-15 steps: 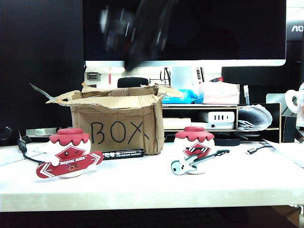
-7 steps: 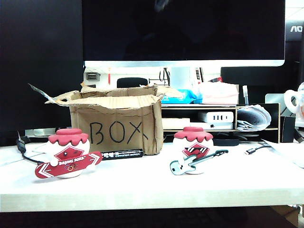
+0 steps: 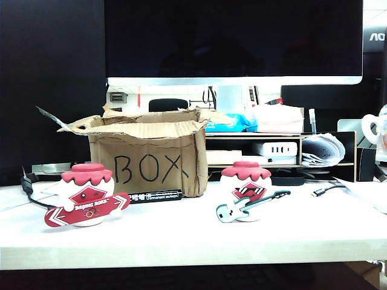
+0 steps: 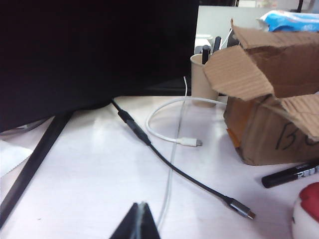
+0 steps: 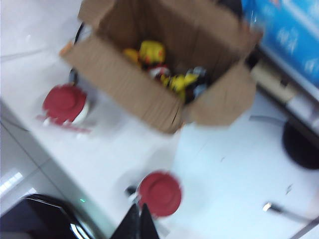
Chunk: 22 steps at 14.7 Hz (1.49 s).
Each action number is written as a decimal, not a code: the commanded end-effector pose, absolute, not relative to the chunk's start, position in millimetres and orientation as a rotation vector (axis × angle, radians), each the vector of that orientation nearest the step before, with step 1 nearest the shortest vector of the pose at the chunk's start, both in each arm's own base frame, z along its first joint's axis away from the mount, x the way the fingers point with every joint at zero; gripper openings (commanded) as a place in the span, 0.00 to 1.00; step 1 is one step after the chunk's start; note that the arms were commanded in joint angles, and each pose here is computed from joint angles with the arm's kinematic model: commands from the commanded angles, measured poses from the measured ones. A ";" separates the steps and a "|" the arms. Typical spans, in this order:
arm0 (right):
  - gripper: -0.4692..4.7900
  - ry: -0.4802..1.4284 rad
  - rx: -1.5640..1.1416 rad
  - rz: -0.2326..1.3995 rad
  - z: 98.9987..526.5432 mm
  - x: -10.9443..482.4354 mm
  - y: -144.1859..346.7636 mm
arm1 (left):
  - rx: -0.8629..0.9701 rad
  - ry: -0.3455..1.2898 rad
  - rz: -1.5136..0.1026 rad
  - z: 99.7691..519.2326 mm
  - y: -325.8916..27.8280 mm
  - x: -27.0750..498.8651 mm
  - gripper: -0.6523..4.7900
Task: Put the doll that is least similar in color compared to the others into the paper box.
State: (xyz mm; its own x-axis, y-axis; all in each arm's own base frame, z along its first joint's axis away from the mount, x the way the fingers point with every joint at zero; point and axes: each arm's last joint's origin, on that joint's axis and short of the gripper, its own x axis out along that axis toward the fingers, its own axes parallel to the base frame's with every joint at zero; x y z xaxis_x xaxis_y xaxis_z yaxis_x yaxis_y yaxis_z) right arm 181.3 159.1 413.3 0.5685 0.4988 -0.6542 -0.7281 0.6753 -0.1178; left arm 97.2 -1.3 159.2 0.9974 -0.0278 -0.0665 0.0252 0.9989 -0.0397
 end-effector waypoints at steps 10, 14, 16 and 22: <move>0.08 0.661 -0.150 0.750 315.9 98.6 106.8 | -0.038 0.064 -0.027 159.7 -1.2 97.1 0.11; 0.08 0.666 -0.151 0.750 315.7 98.3 106.5 | -0.038 0.064 -0.027 159.7 -1.2 97.1 0.11; 0.08 0.617 -0.207 0.748 317.8 99.7 106.8 | -0.038 0.064 -0.027 159.7 -1.2 97.1 0.11; 0.08 0.163 -0.151 0.199 285.6 120.1 38.3 | -0.038 0.068 -0.029 159.4 -1.3 97.1 0.11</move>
